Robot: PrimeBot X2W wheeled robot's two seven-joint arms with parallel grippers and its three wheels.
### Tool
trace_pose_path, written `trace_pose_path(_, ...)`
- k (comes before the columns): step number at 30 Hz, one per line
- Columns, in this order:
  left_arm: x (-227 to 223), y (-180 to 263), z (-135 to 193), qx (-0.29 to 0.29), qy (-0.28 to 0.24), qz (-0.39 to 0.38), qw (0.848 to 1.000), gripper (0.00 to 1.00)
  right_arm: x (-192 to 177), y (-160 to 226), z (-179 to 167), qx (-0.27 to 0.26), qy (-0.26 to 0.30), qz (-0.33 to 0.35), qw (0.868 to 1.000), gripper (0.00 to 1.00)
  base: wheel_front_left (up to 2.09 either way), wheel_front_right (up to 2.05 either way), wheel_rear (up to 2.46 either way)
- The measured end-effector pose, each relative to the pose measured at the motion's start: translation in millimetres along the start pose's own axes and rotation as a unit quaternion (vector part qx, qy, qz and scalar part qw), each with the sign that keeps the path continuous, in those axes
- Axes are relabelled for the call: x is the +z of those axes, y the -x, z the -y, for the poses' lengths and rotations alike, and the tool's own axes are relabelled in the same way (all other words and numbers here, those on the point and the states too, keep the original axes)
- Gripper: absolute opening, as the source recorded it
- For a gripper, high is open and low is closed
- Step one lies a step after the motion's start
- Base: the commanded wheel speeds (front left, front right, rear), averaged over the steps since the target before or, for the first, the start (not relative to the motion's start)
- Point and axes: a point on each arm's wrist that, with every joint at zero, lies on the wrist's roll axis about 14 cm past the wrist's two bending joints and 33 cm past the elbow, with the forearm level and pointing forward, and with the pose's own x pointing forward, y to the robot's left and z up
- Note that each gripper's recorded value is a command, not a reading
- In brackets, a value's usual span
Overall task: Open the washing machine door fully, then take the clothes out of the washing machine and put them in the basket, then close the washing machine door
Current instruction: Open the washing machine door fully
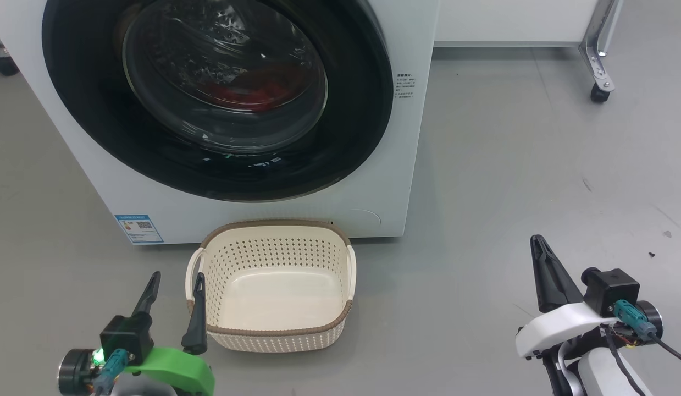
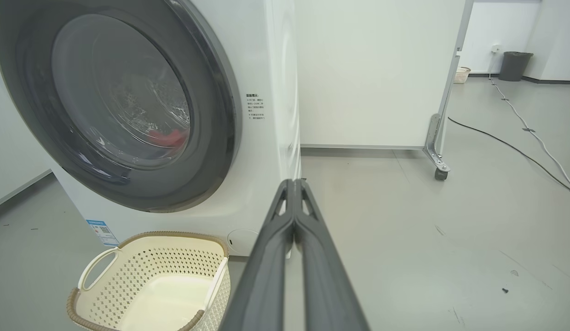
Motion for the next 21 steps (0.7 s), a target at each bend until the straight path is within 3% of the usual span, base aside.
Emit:
trace_pose_path(7, -1, 0, -2, 0.003, 0.000, -0.002, 1.000, 1.00, 1, -2, 2, -0.008, -0.026, 0.004, 1.000, 0.00, 0.00, 0.00, 0.00)
trace_pose_path(21, 2, -14, -3, 0.001, 0.000, 0.005, 1.000, 1.00, 0, -20, 23, -0.050, -0.194, 0.021, 0.980, 0.00, 0.00, 0.00, 0.00)
